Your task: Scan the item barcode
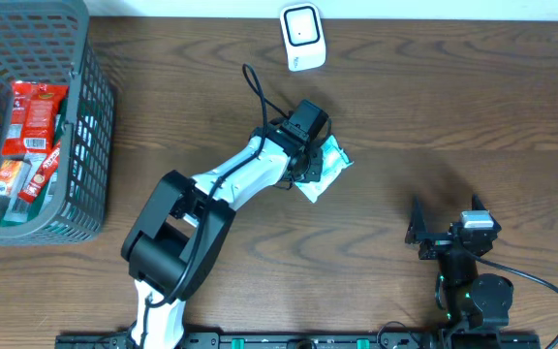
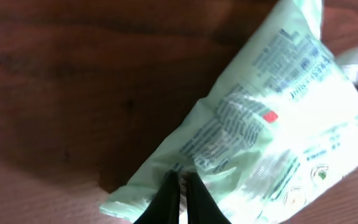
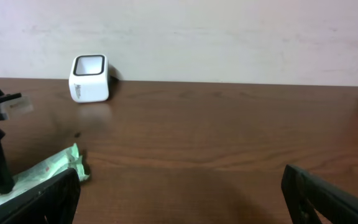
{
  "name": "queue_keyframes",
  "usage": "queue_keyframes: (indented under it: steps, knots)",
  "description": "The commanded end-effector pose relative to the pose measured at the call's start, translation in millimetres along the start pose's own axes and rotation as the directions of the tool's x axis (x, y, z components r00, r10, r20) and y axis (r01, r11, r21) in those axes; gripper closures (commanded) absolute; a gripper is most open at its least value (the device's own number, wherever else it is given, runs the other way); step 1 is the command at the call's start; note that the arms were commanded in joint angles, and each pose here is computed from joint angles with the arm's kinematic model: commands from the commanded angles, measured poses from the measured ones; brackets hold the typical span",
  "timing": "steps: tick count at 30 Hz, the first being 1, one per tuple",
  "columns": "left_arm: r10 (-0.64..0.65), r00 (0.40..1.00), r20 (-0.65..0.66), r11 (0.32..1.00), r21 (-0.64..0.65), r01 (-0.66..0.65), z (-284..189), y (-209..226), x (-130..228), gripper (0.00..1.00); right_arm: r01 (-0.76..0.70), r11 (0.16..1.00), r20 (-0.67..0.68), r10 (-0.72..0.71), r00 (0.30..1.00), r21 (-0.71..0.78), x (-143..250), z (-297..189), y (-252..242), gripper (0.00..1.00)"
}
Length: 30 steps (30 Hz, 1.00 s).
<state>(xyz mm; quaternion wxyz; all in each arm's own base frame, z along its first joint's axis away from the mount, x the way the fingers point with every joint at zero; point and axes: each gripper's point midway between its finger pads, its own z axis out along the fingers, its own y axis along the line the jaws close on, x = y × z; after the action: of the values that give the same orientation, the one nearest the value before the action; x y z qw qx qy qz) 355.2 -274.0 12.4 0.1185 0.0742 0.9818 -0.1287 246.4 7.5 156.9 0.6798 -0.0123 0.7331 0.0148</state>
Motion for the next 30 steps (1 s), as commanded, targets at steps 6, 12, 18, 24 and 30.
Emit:
queue_keyframes:
  steps: [6, 12, 18, 24, 30]
  knots:
    - [0.009, 0.995, 0.095, 0.986, -0.165, 0.007, -15, 27, -12, 0.91, 0.010, 1.000, 0.000, -0.010, 1.000, 0.007, 0, 0, -2, 0.01]
    - [0.009, 0.996, 0.083, 0.979, -0.201, 0.008, -6, 35, -9, 0.91, 0.010, 1.000, 0.000, -0.010, 1.000, 0.007, 0, 0, -2, 0.01]
    - [0.012, 0.995, 0.101, 0.973, -0.232, 0.012, -7, 41, -13, 0.91, 0.010, 1.000, 0.000, -0.010, 1.000, 0.007, 0, 0, -2, 0.01]
    - [0.009, 0.997, 0.081, 0.977, -0.212, 0.008, -4, 38, -7, 0.91, 0.010, 1.000, 0.000, -0.010, 1.000, 0.007, 0, 0, -2, 0.01]
    - [-0.003, 1.000, -0.003, 0.992, -0.124, 0.002, 4, 27, 14, 0.91, 0.010, 1.000, 0.000, -0.010, 1.000, 0.007, 0, 0, -2, 0.01]
